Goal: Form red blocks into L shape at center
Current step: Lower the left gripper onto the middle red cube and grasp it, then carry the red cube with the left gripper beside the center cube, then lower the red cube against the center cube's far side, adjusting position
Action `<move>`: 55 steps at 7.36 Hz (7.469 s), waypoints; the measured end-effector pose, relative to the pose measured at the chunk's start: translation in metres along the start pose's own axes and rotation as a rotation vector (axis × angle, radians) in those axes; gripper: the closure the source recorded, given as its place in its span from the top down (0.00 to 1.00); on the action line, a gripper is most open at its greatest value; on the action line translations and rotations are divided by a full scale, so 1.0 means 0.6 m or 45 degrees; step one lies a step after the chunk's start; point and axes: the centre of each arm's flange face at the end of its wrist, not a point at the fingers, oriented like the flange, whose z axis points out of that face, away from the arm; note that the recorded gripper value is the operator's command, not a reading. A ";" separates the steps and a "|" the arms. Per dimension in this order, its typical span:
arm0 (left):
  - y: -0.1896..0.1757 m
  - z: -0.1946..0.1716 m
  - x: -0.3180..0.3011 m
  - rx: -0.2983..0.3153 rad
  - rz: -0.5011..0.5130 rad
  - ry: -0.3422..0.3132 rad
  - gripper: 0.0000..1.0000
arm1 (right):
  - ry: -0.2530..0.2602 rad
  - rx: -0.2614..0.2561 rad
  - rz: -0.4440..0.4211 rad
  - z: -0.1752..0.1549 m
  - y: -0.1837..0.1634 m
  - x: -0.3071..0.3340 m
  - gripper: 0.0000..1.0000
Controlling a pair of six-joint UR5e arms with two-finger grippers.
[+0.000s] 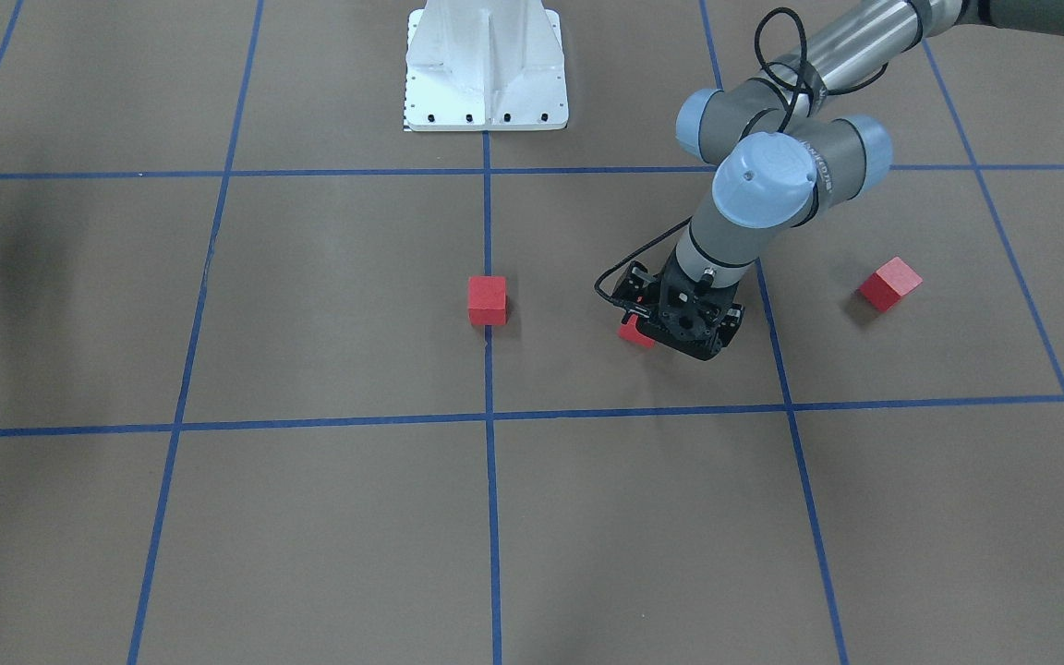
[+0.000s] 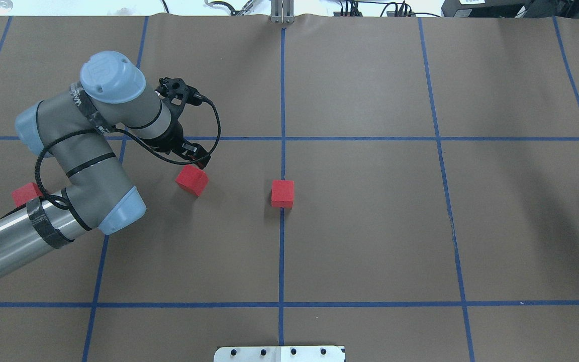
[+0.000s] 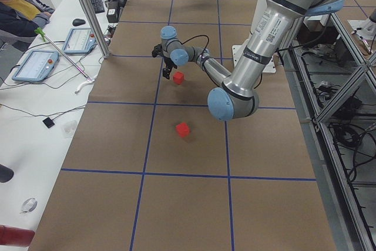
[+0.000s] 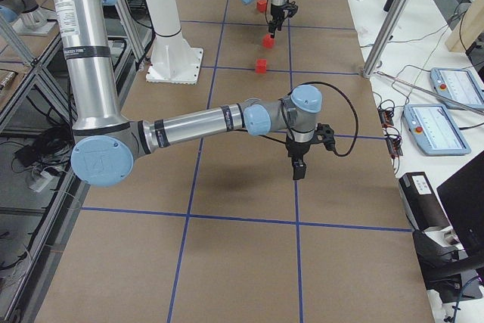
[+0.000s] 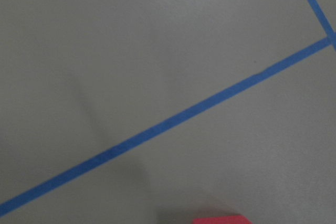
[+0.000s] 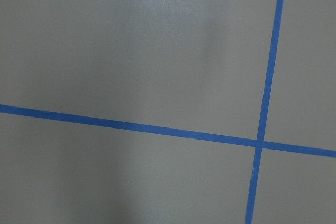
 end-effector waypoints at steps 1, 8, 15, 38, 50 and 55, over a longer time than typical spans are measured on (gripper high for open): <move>0.003 0.007 0.004 -0.016 -0.018 -0.023 1.00 | 0.001 -0.001 0.002 0.000 0.000 0.001 0.99; 0.025 0.038 0.052 -0.060 -0.030 -0.020 0.94 | 0.001 -0.002 0.009 0.001 0.000 0.002 0.99; 0.027 0.045 0.045 -0.077 -0.040 -0.031 0.00 | 0.006 0.000 0.010 0.001 -0.003 0.001 0.99; -0.168 0.027 0.380 -0.171 -0.425 -0.052 0.00 | 0.010 0.002 0.008 0.004 -0.005 0.002 0.99; -0.146 0.059 0.368 -0.106 -0.416 -0.055 0.00 | 0.010 0.003 0.007 0.004 -0.007 0.002 0.99; -0.146 0.060 0.367 -0.106 -0.409 -0.055 0.05 | 0.010 0.004 0.006 0.003 -0.009 0.001 0.99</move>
